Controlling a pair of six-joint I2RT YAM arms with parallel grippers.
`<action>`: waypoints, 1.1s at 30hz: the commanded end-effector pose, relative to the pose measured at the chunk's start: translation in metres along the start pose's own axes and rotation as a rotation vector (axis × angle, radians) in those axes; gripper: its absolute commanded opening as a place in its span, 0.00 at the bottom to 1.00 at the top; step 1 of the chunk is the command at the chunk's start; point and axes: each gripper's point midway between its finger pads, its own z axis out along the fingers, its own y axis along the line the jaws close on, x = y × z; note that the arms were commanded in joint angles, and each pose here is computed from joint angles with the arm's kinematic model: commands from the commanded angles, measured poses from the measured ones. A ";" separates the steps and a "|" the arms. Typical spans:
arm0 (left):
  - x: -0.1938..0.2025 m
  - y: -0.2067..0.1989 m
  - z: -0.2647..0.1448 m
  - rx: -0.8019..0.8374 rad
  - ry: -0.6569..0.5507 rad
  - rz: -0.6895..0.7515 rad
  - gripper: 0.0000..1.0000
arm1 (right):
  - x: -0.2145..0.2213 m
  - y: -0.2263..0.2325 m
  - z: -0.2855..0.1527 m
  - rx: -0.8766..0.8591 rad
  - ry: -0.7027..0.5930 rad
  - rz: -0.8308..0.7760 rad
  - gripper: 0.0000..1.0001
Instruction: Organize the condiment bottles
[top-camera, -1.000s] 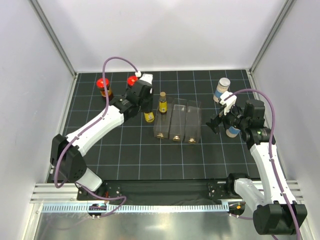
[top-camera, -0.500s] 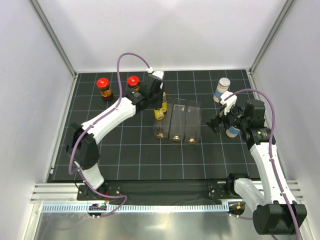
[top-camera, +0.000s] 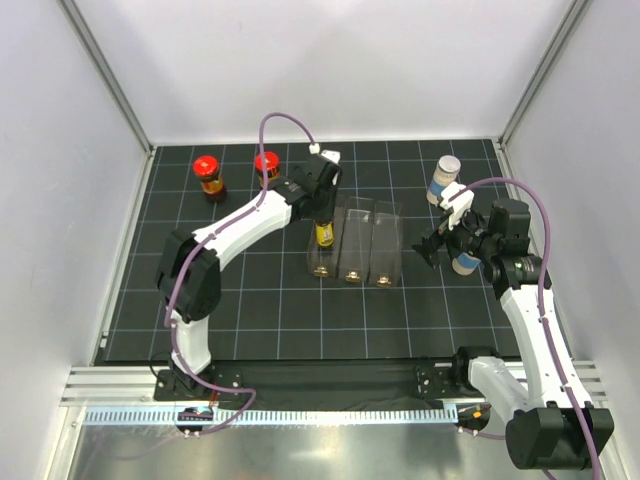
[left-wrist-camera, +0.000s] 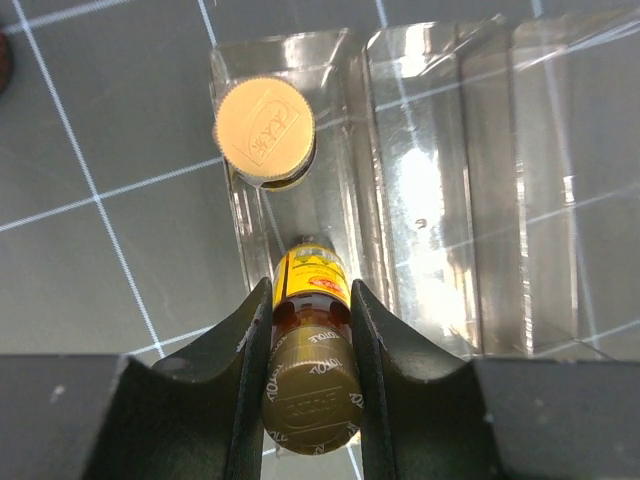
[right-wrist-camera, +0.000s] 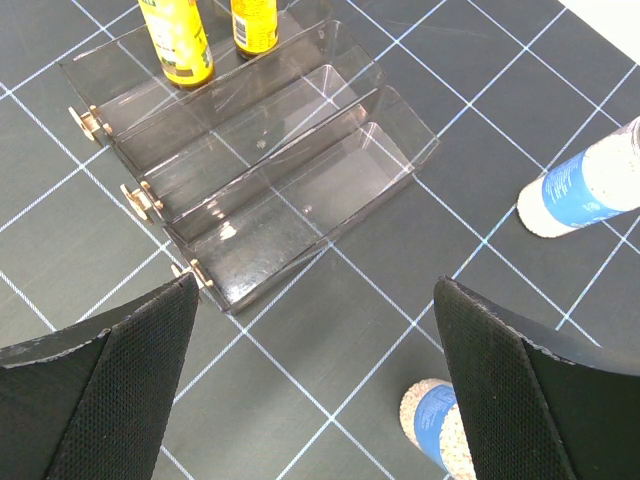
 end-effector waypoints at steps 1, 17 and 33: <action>-0.026 -0.013 -0.001 0.039 -0.073 -0.003 0.01 | -0.007 -0.005 -0.001 0.017 -0.024 -0.036 1.00; -0.019 -0.014 -0.004 0.030 -0.065 0.013 0.72 | -0.006 -0.005 -0.001 0.015 -0.021 -0.034 1.00; -0.048 0.036 -0.130 -0.029 -0.281 0.106 1.00 | -0.018 -0.027 0.002 0.060 0.018 0.044 1.00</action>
